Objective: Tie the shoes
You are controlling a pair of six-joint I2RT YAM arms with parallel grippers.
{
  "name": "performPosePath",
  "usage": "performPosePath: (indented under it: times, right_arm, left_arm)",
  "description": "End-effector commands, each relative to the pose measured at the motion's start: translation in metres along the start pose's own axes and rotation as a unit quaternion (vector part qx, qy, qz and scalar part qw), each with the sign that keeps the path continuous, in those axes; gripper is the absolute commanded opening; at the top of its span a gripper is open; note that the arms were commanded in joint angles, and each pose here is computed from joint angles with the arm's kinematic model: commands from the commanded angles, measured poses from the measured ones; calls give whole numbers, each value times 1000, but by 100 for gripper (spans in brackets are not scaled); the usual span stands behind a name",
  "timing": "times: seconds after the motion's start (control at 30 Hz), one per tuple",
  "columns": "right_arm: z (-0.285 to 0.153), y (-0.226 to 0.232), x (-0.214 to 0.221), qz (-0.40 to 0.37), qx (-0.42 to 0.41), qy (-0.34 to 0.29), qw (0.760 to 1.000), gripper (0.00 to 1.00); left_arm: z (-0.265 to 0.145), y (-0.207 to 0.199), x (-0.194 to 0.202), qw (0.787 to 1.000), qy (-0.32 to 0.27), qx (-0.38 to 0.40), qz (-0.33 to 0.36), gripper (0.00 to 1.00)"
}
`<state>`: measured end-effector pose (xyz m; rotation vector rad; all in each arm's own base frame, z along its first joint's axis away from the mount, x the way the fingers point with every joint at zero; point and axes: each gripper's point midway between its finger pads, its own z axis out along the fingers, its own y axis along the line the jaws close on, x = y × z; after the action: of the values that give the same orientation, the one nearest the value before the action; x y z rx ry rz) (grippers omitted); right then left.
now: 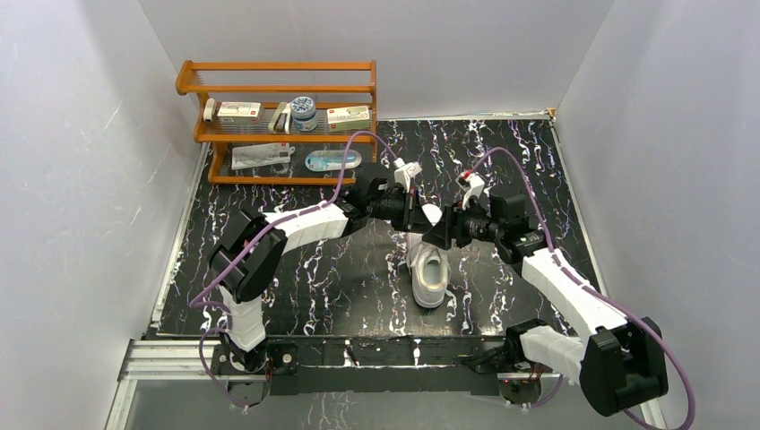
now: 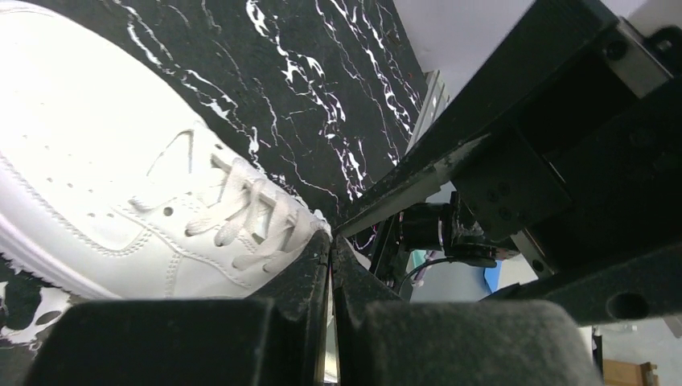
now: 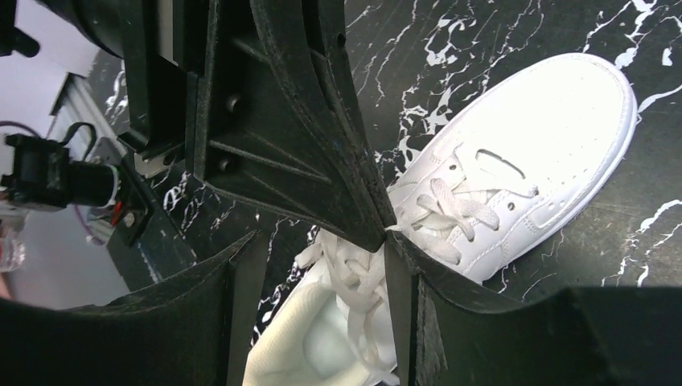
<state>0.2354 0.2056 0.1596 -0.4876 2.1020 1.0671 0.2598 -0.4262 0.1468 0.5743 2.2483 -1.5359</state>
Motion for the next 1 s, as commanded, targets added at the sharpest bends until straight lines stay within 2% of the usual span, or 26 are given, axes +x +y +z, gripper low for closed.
performPosePath:
  times: [0.0, 0.2, 0.6, 0.97]
  right_arm:
    - [13, 6, -27, -26, 47, -22, 998, 62]
    - [8, -10, -23, 13, 136, -37, 990, 53]
    - [-5, -2, -19, 53, 145, -38, 987, 61]
    - [10, -14, -26, 70, 171, -40, 982, 51]
  left_arm:
    - [0, -22, -18, 999, -22, 26, 9, 0]
    - [-2, -24, -20, 999, -27, 26, 4, 0]
    - [0, -18, -18, 1000, -22, 16, 0, 0]
    - [0, -20, -18, 1000, -23, 17, -4, 0]
